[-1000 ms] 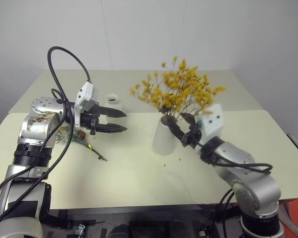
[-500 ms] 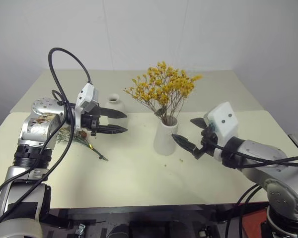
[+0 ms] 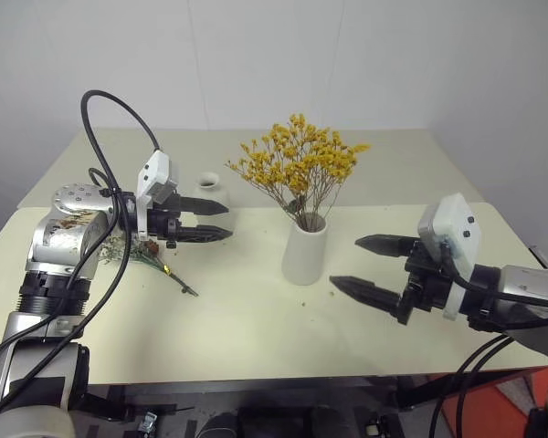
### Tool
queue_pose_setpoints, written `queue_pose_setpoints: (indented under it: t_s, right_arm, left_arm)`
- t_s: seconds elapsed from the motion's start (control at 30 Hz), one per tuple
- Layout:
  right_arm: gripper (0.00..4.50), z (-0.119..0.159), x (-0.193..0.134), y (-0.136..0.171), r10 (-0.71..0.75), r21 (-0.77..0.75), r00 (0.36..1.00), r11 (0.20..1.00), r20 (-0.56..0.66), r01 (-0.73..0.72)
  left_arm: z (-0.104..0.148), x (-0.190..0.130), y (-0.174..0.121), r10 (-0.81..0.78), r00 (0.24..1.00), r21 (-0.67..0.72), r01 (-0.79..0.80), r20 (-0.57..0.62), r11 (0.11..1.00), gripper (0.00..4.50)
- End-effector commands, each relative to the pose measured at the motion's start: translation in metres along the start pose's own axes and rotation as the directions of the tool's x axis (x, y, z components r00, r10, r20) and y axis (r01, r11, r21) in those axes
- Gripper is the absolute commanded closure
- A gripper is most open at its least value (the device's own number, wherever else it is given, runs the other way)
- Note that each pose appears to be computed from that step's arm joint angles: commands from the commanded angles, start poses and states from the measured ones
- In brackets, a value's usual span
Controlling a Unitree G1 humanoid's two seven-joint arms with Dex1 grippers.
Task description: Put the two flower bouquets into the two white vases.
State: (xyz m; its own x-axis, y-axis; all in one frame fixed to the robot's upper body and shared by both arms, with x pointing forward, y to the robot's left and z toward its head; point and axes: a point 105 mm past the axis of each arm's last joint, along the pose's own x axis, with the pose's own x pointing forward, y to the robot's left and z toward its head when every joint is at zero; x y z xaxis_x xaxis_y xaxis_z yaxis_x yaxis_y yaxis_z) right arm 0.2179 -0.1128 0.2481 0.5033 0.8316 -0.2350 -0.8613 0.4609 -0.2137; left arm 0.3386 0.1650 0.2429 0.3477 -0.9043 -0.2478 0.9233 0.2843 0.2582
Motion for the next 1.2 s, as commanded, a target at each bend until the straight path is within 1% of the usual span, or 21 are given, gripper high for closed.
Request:
queue_pose_setpoints:
  t_s: [0.03, 0.13, 0.23, 0.3, 0.37, 0.43, 0.57, 0.63, 0.73, 0.8, 0.87, 0.93, 0.97, 1.0, 1.07, 1.13, 1.2]
  right_arm:
    - [0.03, 0.022, -0.007, 0.003, 0.094, -0.050, 0.996, 0.994, 0.009, -0.094]
    - [0.03, 0.033, -0.012, -0.006, 0.153, -0.001, 0.985, 0.988, -0.077, -0.153]
    - [0.03, 0.048, -0.009, -0.014, 0.189, 0.033, 0.980, 0.982, -0.063, -0.187]
    - [0.03, 0.051, -0.004, -0.014, 0.214, 0.028, 0.974, 0.977, -0.070, -0.213]
    - [0.03, 0.050, 0.006, -0.014, 0.238, 0.038, 0.968, 0.971, -0.084, -0.235]
    - [0.03, 0.049, 0.016, -0.014, 0.257, 0.059, 0.962, 0.966, -0.092, -0.252]
    - [0.03, 0.047, 0.027, -0.014, 0.290, 0.105, 0.951, 0.954, -0.105, -0.279]
    - [0.03, 0.047, 0.033, -0.014, 0.312, 0.142, 0.945, 0.944, -0.102, -0.296]
    - [0.03, 0.048, 0.041, -0.011, 0.345, 0.173, 0.933, 0.930, -0.098, -0.325]
    - [0.03, 0.048, 0.045, -0.010, 0.367, 0.188, 0.925, 0.920, -0.103, -0.344]
    - [0.03, 0.047, 0.049, -0.009, 0.384, 0.204, 0.917, 0.911, -0.109, -0.358]
    - [0.03, 0.046, 0.052, -0.009, 0.388, 0.212, 0.915, 0.909, -0.113, -0.359]
    - [0.03, 0.046, 0.054, -0.011, 0.389, 0.222, 0.915, 0.907, -0.112, -0.358]
    - [0.03, 0.046, 0.056, -0.012, 0.389, 0.230, 0.914, 0.905, -0.111, -0.357]
    - [0.03, 0.045, 0.061, -0.014, 0.383, 0.240, 0.917, 0.906, -0.113, -0.349]
    - [0.03, 0.045, 0.065, -0.016, 0.382, 0.246, 0.917, 0.905, -0.116, -0.346]
    - [0.03, 0.046, 0.068, -0.017, 0.392, 0.258, 0.913, 0.899, -0.117, -0.353]
  left_arm:
    - [0.006, -0.014, 0.008, 0.145, 0.989, -0.004, -0.145, -0.036, 0.989, 1.72]
    - [0.000, -0.021, 0.002, 0.215, 0.974, -0.065, -0.220, -0.067, 0.973, 1.72]
    - [-0.011, -0.025, -0.005, 0.304, 0.944, -0.142, -0.320, -0.126, 0.937, 1.72]
    - [-0.017, -0.025, -0.009, 0.366, 0.917, -0.194, -0.392, -0.157, 0.899, 1.72]
    - [-0.024, -0.024, -0.009, 0.447, 0.868, -0.245, -0.492, -0.216, 0.836, 1.72]
    - [-0.030, -0.024, -0.009, 0.518, 0.807, -0.249, -0.584, -0.284, 0.773, 1.72]
    - [-0.029, -0.027, -0.007, 0.580, 0.737, -0.299, -0.673, -0.347, 0.676, 1.72]
    - [-0.030, -0.029, -0.005, 0.606, 0.686, -0.314, -0.726, -0.403, 0.612, 1.72]
    - [-0.032, -0.030, 0.005, 0.671, 0.591, -0.317, -0.807, -0.448, 0.499, 1.72]
    - [-0.037, -0.029, 0.008, 0.695, 0.528, -0.264, -0.848, -0.488, 0.459, 1.72]
    - [-0.039, -0.027, 0.017, 0.747, 0.440, -0.276, -0.897, -0.499, 0.344, 1.72]
    - [-0.040, -0.025, 0.021, 0.768, 0.382, -0.303, -0.918, -0.513, 0.255, 1.72]
    - [-0.037, -0.025, 0.025, 0.795, 0.319, -0.340, -0.928, -0.516, 0.151, 1.72]
    - [-0.036, -0.024, 0.026, 0.803, 0.275, -0.367, -0.927, -0.528, 0.076, 1.72]
    - [-0.031, -0.023, 0.026, 0.795, 0.173, -0.447, -0.884, -0.582, -0.135, 1.72]
    - [-0.028, -0.019, 0.022, 0.757, 0.124, -0.480, -0.835, -0.641, -0.269, 1.72]
    - [-0.026, -0.017, 0.017, 0.721, 0.090, -0.475, -0.807, -0.687, -0.352, 1.72]
